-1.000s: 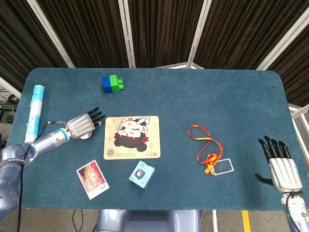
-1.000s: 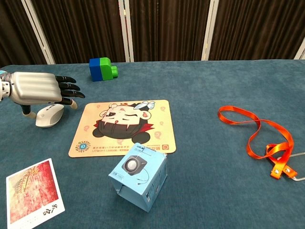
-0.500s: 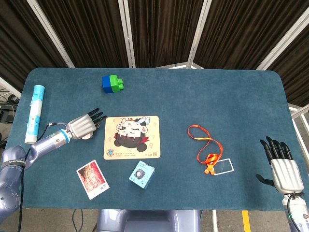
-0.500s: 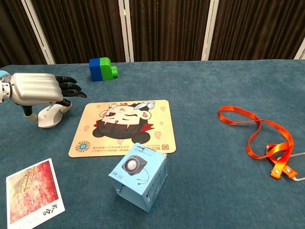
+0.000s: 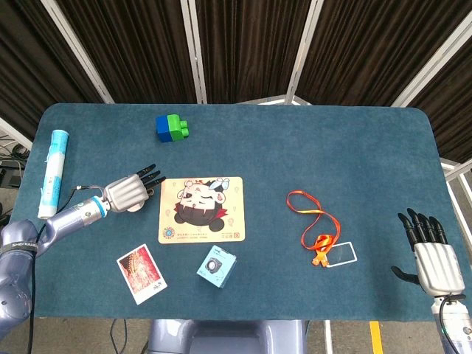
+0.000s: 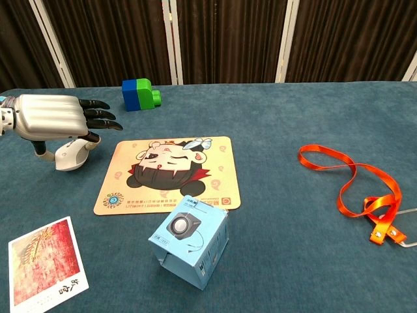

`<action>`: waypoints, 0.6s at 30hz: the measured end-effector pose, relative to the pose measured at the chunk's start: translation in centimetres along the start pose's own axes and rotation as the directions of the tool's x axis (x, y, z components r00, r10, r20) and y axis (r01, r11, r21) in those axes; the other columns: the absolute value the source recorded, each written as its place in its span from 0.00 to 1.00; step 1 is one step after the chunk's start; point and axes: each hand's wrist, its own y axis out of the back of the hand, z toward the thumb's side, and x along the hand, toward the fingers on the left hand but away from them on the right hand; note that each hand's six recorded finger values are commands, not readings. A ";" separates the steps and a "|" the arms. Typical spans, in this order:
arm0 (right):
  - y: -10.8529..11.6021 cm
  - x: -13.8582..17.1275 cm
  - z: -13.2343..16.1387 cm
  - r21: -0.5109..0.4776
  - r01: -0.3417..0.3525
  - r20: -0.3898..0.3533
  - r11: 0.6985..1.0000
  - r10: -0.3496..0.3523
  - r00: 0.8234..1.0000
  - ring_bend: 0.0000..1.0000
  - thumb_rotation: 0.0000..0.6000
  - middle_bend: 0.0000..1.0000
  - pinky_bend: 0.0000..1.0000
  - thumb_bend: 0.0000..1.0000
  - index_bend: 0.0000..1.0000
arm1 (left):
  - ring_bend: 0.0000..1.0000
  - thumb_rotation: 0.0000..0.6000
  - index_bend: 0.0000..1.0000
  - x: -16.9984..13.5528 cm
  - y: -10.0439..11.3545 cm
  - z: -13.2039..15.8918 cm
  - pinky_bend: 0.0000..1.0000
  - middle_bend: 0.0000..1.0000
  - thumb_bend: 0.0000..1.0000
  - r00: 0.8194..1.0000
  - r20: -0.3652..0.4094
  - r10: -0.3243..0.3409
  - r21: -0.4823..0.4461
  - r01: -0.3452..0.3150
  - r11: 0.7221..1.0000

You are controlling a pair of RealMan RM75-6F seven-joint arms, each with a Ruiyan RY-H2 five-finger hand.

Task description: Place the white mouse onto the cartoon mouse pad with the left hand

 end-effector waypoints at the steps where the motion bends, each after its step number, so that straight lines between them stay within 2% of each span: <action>1: 0.0 0.0 0.0 0.000 0.000 -0.001 1.000 0.000 1.000 0.00 1.00 0.00 0.00 0.09 0.00 | 0.00 1.00 0.57 0.0 0.2 -0.1 0.00 0.00 0.05 1.000 0.000 0.007 0.005 -0.007 1.000; 6: 0.0 0.0 0.0 -0.001 -0.001 0.000 1.000 0.001 1.000 0.00 1.00 0.00 0.00 0.09 0.00 | 0.00 1.00 0.57 0.3 1.2 -0.7 0.00 0.00 0.05 0.999 0.001 0.038 0.028 -0.038 0.999; 11: 0.0 0.0 0.0 0.001 -0.001 0.000 1.000 0.001 1.000 0.00 1.00 0.00 0.00 0.09 0.00 | 0.00 1.00 0.57 1.3 3.5 -1.2 0.00 0.00 0.05 0.994 0.014 0.106 0.053 -0.107 0.993; 18: 0.0 0.0 0.0 0.002 -0.001 -0.001 1.000 0.001 1.000 0.00 1.00 0.00 0.00 0.09 0.00 | 0.00 1.00 0.57 3.4 6.8 0.3 0.00 0.00 0.05 0.978 0.067 0.198 0.056 -0.202 0.978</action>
